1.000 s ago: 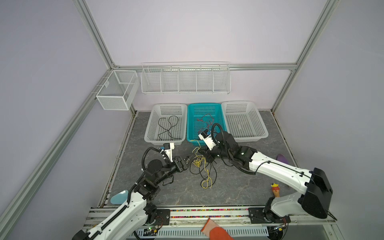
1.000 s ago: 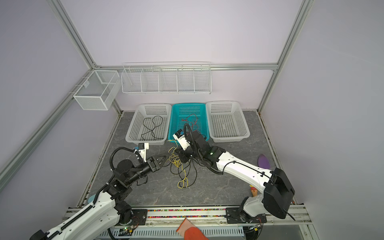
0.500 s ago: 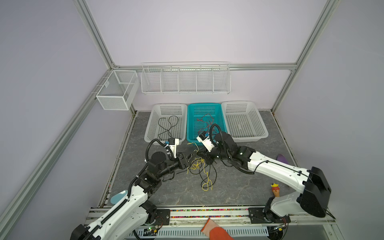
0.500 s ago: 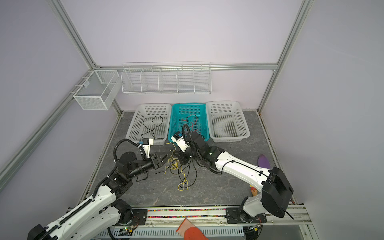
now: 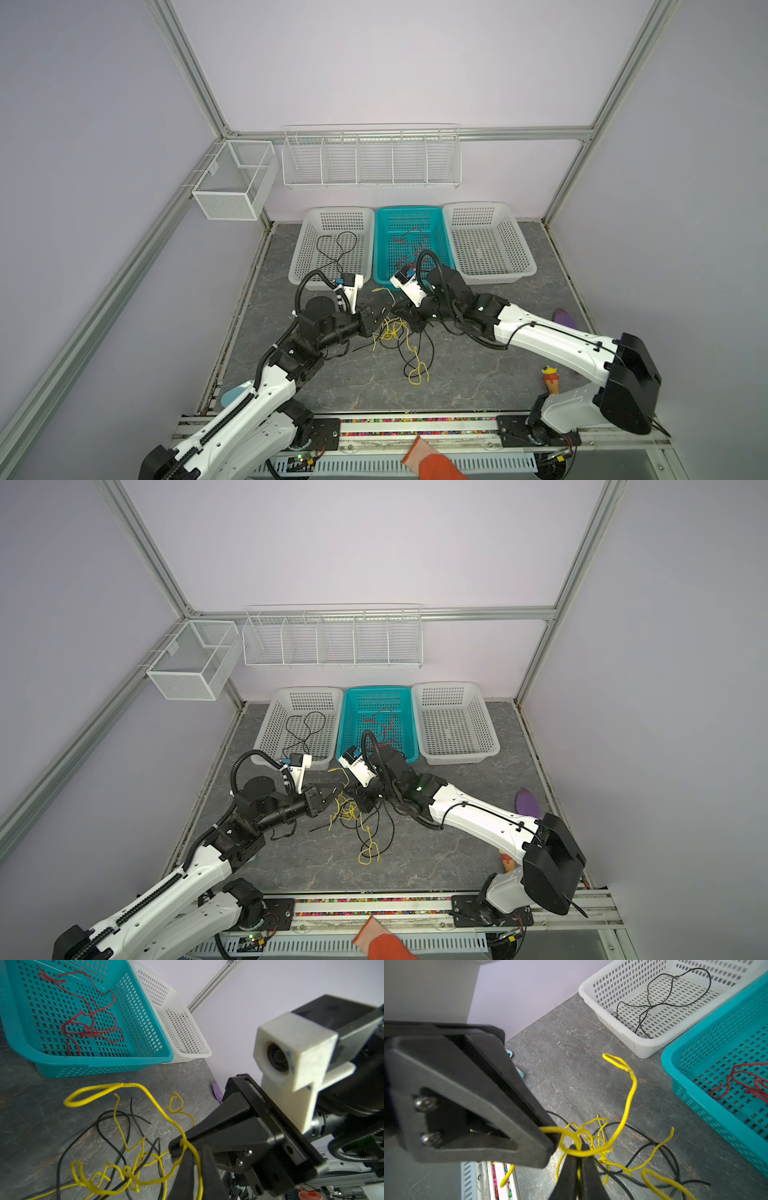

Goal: Untangle the cables

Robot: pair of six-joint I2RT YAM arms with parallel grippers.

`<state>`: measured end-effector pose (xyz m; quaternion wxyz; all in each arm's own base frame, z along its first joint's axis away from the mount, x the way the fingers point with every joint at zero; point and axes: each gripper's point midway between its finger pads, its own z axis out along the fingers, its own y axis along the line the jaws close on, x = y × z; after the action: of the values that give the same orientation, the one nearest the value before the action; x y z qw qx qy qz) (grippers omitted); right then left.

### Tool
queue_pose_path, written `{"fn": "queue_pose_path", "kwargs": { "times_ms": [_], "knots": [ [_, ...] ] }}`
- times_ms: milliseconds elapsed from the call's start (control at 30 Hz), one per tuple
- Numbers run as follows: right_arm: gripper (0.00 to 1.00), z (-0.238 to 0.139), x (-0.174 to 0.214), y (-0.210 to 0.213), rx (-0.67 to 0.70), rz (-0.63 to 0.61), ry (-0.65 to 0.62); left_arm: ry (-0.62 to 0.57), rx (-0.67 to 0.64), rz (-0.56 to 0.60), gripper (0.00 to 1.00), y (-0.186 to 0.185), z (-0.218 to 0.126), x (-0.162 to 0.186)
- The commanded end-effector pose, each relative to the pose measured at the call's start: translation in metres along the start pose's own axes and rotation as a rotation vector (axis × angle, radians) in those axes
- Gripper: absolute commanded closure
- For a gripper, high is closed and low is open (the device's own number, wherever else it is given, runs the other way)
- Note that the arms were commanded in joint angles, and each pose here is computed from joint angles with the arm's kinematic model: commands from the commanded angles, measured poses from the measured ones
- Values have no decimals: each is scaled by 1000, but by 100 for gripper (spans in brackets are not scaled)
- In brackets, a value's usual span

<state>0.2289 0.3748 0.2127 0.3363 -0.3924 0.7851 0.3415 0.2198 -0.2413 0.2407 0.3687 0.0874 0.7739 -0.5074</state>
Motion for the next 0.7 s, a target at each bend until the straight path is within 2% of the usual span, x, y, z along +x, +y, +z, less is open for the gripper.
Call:
{"fn": "queue_pose_path", "kwargs": {
  "times_ms": [0,67,167,233,367,500,667],
  "knots": [
    [90,3,7,3,-12,-22,25,-9,0,22,100,-6,1,-9],
    [84,2,7,3,-10,-19,24,-13,-7,23,100,-6,1,-10],
    [64,-3,5,-1,3,-4,10,-41,-38,27,100,-7,-2,-21],
    [58,-7,3,-8,26,18,-2,-74,-44,34,100,-14,-5,-33],
    [54,-15,0,-23,35,81,-30,-111,-33,37,100,-30,-9,-53],
    [52,-28,-5,-34,4,155,-87,-89,-52,55,100,-39,-12,-60],
    [51,-48,-14,-41,-27,189,-160,-56,-155,112,100,-35,-26,-63]
  ]
}}
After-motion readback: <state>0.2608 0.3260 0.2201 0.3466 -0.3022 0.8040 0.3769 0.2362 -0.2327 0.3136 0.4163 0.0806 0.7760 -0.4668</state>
